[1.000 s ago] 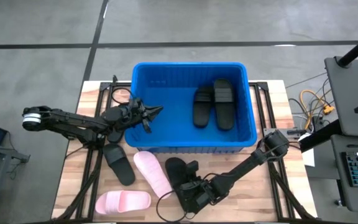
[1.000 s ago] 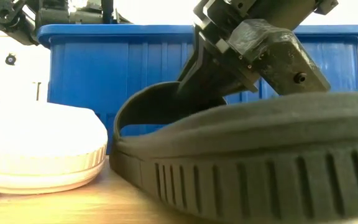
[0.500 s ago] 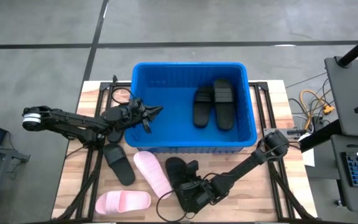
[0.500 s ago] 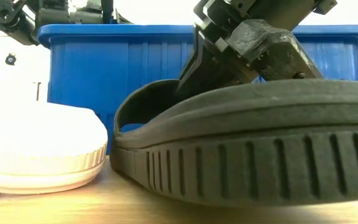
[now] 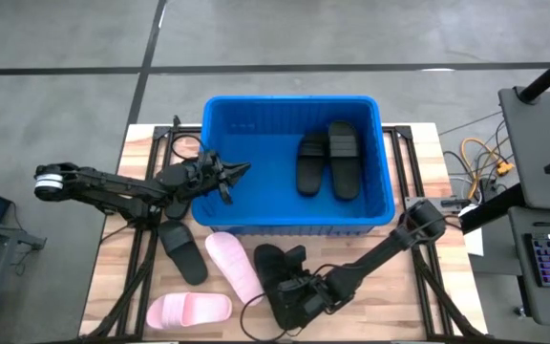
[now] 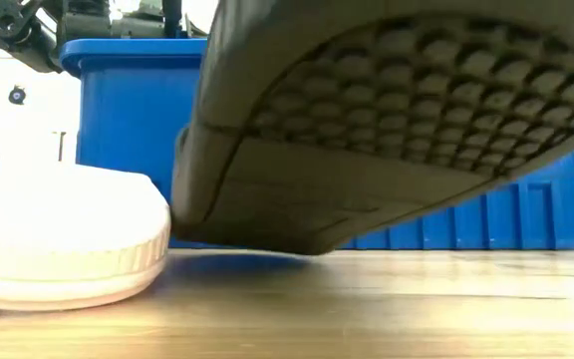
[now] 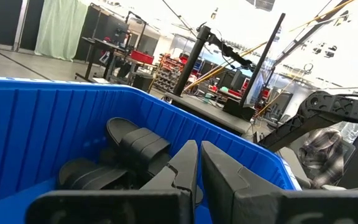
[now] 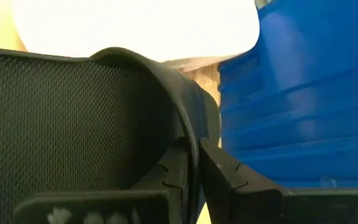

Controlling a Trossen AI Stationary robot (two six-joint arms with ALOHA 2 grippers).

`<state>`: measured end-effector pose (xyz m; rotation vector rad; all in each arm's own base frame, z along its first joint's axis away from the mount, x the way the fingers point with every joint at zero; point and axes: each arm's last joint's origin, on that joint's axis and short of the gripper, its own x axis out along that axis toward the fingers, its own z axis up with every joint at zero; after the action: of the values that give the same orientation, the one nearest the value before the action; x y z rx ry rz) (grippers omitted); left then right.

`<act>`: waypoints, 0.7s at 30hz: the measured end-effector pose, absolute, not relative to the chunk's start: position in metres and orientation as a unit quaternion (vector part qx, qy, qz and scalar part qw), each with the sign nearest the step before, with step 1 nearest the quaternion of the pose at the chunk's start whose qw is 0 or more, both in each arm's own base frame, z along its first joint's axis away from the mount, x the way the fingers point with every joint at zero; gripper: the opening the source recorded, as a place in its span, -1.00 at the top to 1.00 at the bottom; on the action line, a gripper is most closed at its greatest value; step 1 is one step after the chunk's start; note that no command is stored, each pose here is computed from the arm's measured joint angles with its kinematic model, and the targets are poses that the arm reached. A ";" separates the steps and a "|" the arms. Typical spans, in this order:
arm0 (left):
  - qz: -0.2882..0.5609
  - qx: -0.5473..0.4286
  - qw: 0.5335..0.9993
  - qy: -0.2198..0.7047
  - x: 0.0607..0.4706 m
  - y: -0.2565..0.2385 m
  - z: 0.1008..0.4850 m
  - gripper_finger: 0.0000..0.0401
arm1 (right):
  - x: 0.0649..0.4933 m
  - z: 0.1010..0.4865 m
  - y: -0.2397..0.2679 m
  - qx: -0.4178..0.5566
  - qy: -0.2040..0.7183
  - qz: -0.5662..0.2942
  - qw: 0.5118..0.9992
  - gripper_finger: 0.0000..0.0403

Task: Pick and place slides into bin
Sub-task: Put the black slide into the blue bin

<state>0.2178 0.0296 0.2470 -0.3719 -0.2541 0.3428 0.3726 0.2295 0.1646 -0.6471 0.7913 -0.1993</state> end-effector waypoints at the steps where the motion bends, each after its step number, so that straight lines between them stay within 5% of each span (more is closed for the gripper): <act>1: 0.170 -0.184 0.960 -0.126 0.218 0.030 0.247 0.97 | 0.372 0.167 0.229 -0.311 0.377 -0.094 0.867 0.87; 21: 0.168 -0.183 0.960 -0.125 0.218 0.029 0.247 0.97 | 0.361 0.210 0.230 -0.284 0.339 -0.092 0.892 0.87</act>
<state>0.2178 0.0295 0.2468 -0.3718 -0.2534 0.3413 0.3612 0.2296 0.2099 -0.5892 0.7041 -0.1914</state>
